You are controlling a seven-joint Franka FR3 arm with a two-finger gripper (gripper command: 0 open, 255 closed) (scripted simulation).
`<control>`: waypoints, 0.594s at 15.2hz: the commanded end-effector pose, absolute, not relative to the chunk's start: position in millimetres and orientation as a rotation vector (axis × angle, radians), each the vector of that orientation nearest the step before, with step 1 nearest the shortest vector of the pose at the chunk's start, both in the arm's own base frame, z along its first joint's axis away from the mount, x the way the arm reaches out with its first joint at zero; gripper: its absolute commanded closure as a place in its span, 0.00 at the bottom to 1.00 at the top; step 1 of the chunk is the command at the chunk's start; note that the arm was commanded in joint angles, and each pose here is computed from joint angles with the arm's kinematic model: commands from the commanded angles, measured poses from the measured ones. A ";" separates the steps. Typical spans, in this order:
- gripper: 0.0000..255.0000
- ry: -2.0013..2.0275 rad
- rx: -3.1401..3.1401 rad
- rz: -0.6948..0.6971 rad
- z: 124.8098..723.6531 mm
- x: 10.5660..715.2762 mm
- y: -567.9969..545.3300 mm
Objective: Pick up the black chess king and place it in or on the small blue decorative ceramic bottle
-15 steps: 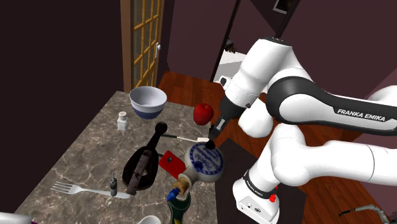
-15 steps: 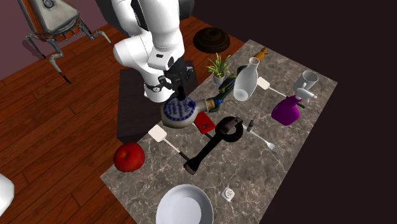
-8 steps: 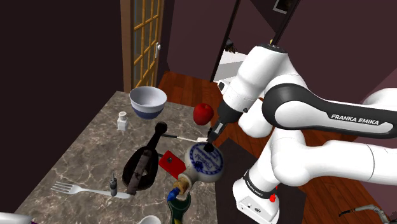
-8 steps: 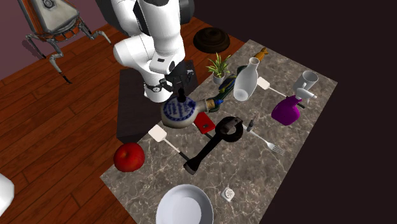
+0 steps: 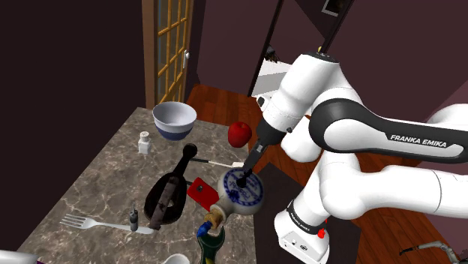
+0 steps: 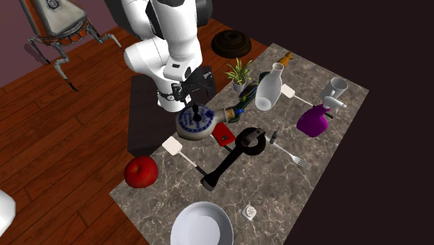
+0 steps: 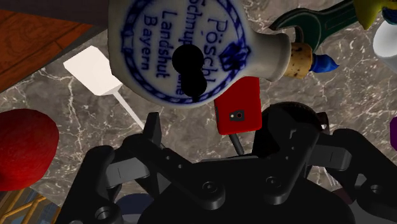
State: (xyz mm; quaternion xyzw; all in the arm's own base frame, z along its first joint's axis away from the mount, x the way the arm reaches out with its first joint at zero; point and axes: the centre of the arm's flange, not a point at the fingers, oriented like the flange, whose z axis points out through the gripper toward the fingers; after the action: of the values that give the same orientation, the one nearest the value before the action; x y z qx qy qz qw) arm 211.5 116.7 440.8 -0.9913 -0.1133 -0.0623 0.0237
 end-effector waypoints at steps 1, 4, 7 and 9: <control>0.00 -0.351 -3.068 -0.193 440.8 211.5 116.7; 0.00 -0.351 -3.068 -0.193 480.0 206.8 114.2; 0.00 -0.351 -3.068 -0.193 490.3 205.6 113.6; 0.00 -0.351 -3.068 -0.193 490.3 205.6 113.6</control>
State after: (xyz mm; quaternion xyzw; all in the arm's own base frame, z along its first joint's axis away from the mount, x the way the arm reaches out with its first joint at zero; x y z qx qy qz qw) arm 205.5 113.6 489.7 -0.9913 -0.1133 -0.0625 0.0238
